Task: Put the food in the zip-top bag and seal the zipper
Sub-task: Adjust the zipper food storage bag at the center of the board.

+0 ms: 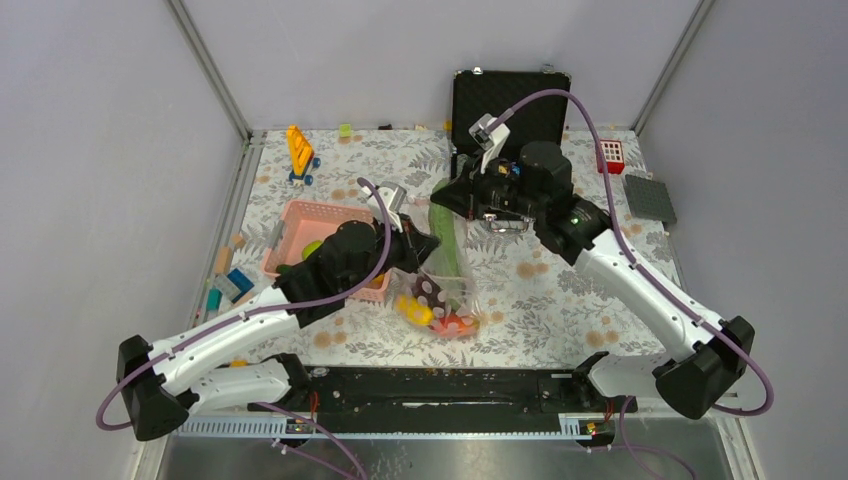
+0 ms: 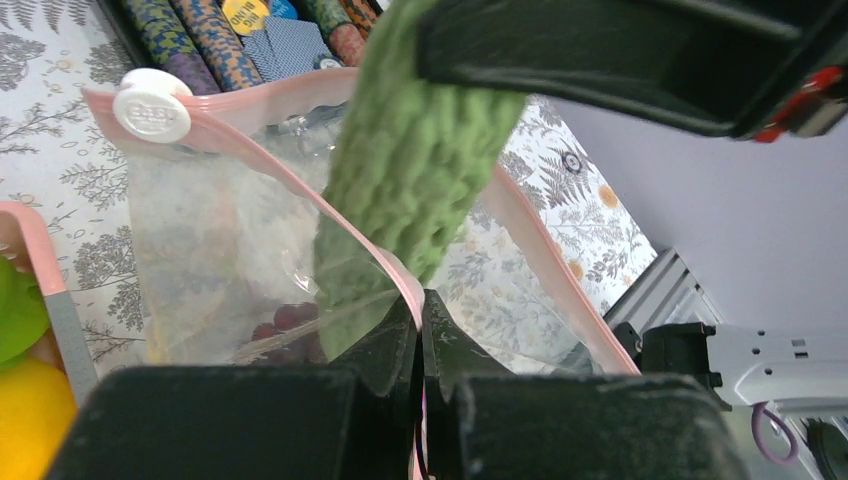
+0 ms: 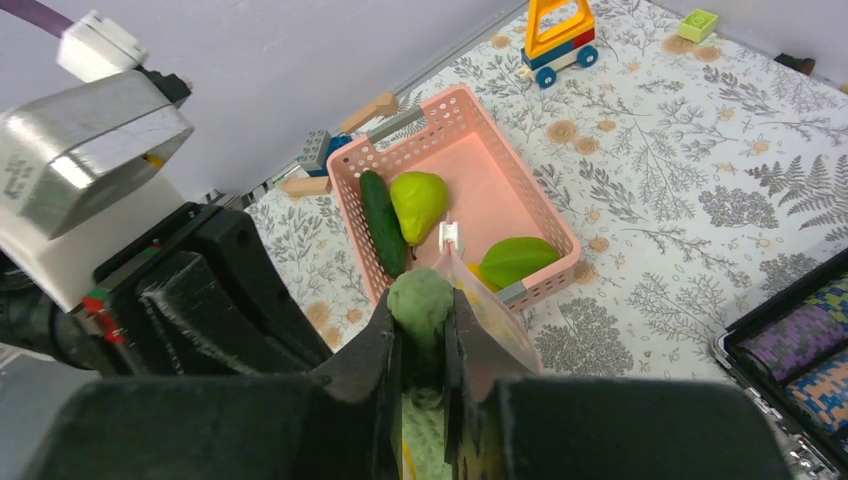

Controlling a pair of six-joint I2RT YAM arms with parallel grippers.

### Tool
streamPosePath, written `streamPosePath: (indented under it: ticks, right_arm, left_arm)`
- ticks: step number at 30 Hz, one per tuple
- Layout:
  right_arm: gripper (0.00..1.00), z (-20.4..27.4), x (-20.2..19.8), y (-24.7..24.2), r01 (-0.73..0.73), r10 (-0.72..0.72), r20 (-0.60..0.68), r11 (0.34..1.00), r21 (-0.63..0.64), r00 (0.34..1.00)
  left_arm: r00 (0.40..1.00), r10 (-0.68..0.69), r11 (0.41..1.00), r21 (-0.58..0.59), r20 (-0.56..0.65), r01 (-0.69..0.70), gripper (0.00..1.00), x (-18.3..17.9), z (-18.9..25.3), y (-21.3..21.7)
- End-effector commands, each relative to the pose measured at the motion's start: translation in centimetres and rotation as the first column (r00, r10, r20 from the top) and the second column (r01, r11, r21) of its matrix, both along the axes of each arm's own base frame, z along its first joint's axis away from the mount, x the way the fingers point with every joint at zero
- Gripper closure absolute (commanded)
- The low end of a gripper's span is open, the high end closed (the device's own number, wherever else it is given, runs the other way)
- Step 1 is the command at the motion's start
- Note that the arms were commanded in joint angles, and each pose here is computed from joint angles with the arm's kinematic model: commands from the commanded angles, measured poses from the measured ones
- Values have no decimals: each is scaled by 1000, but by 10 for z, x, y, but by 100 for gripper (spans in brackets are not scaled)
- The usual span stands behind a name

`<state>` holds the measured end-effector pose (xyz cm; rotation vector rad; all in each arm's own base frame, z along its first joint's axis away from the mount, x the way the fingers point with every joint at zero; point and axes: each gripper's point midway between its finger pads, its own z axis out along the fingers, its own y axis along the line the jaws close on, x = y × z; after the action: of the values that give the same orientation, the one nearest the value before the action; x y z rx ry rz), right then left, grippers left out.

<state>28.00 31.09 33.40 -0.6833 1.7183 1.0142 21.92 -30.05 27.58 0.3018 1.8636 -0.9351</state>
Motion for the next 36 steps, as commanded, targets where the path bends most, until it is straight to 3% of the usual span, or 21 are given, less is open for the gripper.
streamPosePath:
  ticks: [1,4,11,17,22,28,31,36]
  right_arm:
    - [100,41,-16,-8,-29,29,43,1000,-3,999]
    - [100,45,-16,-15,11,-10,12,999,-38,1000]
    - [100,21,-26,-19,-48,31,-76,971,-233,997]
    - [100,-31,-54,-20,-123,48,-210,925,-361,977]
    - [100,-74,-80,-17,-174,66,-244,873,-455,967]
    - [100,-82,-51,-26,48,-149,-132,822,-568,980]
    - [100,-87,-38,-41,159,-265,-76,759,-632,961]
    - [100,-110,-36,-48,196,-349,-89,700,-686,933]
  left_arm:
    - [994,110,992,-61,27,-108,100,10,18,16]
    - [992,118,991,-67,32,-116,100,11,20,18]
    - [991,131,989,-67,38,-128,100,14,21,18]
    - [978,209,976,-69,17,-207,100,21,20,29]
    - [971,239,968,-78,6,-238,100,22,21,35]
    - [982,186,977,-112,15,-183,100,13,34,31]
    - [982,185,976,-124,27,-181,100,11,41,33]
    - [985,165,976,-152,51,-156,100,9,53,32]
